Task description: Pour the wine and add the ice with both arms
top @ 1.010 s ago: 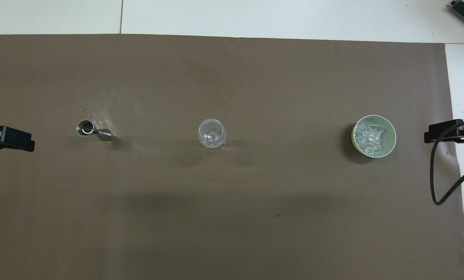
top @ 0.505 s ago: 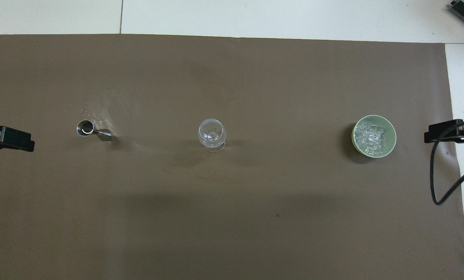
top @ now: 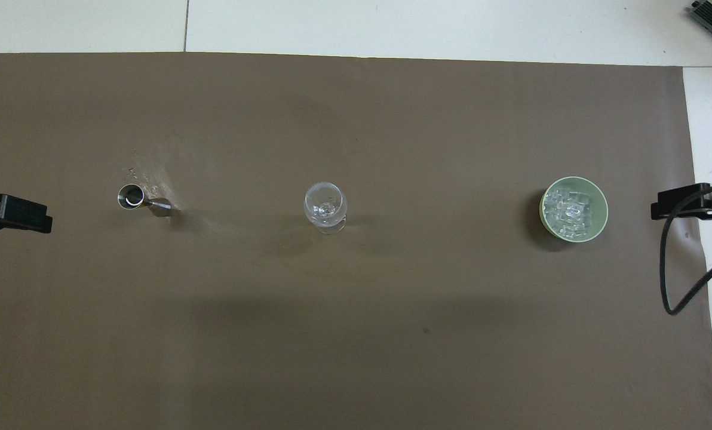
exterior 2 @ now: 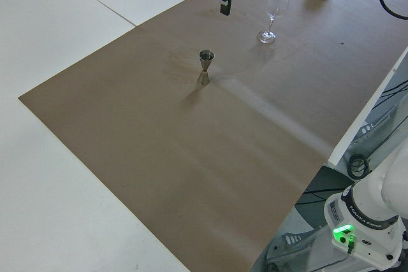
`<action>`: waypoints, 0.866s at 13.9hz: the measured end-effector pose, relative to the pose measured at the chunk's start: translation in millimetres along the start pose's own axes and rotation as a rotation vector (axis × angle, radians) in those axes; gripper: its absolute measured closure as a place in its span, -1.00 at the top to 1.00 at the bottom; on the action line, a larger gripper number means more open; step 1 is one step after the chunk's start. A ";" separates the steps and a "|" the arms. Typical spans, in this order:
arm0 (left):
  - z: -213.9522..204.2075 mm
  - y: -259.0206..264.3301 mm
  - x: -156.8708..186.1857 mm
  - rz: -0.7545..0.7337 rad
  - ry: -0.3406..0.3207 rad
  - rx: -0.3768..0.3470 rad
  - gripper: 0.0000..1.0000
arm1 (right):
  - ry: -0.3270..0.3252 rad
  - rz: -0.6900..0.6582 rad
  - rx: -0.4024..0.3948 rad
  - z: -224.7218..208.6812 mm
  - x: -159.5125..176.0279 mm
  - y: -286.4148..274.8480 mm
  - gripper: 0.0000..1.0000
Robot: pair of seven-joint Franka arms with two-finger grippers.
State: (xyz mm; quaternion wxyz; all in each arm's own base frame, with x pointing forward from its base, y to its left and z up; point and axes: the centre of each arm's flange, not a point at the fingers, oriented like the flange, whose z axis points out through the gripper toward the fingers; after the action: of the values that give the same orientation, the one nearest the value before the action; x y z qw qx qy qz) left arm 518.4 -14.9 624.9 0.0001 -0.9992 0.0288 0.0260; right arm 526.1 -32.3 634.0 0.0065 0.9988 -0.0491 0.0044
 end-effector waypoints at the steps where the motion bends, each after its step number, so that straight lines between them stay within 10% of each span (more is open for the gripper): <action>1: -0.6 0.4 0.3 0.001 0.005 0.000 1.00 | 0.000 0.000 0.000 0.0 0.0 0.0 1.00; 8: -8.6 -12.9 14.8 -0.377 0.124 -0.032 1.00 | 0.000 0.000 0.000 0.0 0.0 0.0 1.00; 12: -5.9 1.6 38.9 -0.725 0.169 -0.252 1.00 | 0.000 0.000 0.000 0.0 0.0 0.0 1.00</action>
State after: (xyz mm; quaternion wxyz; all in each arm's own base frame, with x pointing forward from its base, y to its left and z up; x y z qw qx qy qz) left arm 557.3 -18.7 628.8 -0.1158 -0.9354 -0.3296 -0.0545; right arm 526.1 -32.3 634.0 0.0065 0.9988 -0.0491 0.0044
